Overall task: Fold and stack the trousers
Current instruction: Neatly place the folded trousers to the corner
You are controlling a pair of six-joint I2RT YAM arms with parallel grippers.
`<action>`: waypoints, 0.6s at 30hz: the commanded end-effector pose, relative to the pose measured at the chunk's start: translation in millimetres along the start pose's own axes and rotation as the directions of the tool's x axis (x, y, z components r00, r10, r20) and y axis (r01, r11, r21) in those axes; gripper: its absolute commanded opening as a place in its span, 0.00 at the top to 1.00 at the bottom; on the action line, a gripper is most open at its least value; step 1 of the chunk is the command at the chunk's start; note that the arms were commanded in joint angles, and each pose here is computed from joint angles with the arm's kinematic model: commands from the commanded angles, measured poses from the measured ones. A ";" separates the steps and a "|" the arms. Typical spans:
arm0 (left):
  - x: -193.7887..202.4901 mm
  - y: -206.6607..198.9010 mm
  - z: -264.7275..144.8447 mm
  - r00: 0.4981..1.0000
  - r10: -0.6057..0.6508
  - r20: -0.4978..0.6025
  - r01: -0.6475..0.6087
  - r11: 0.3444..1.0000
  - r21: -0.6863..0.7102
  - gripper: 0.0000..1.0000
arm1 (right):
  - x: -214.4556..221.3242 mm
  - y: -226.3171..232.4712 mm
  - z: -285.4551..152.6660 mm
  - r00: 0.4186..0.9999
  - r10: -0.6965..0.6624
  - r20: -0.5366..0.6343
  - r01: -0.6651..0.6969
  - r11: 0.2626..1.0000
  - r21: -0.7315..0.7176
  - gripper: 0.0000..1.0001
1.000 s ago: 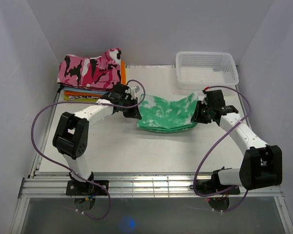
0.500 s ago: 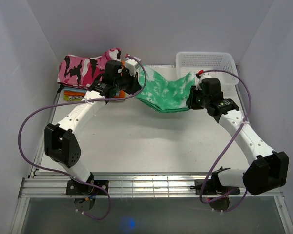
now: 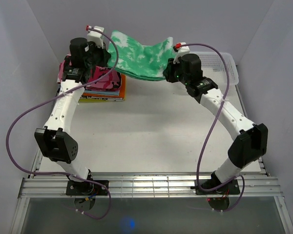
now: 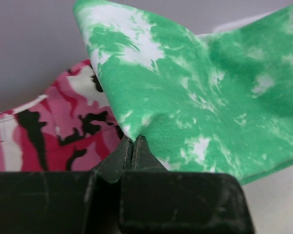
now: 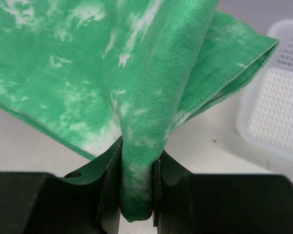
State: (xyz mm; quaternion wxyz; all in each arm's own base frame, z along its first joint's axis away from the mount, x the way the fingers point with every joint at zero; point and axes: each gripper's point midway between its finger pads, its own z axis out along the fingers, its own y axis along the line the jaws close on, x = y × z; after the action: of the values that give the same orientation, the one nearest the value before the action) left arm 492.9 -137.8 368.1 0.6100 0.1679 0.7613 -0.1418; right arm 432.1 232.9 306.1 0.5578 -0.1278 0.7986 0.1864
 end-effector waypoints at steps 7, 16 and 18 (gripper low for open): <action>-67.0 152.1 -67.2 0.973 0.062 0.221 0.025 0.929 -0.370 1.00 | -100.0 94.3 61.3 0.954 -0.007 0.301 0.051 0.989 -0.140 0.92; -52.2 249.8 -106.3 0.962 0.071 0.262 0.075 0.857 -0.509 1.00 | -102.5 152.5 135.4 0.917 0.000 0.399 0.079 0.980 -0.182 0.92; -42.7 260.8 -105.5 0.960 0.045 0.275 0.106 0.854 -0.509 1.00 | -89.0 156.1 153.3 0.914 -0.001 0.405 0.080 0.981 -0.176 0.92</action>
State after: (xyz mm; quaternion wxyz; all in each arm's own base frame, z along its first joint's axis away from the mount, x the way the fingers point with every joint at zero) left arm 521.8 97.5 393.1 0.6784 -0.0077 0.7346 -0.0092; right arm 498.5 460.2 313.4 0.6165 -0.2042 0.6990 0.2992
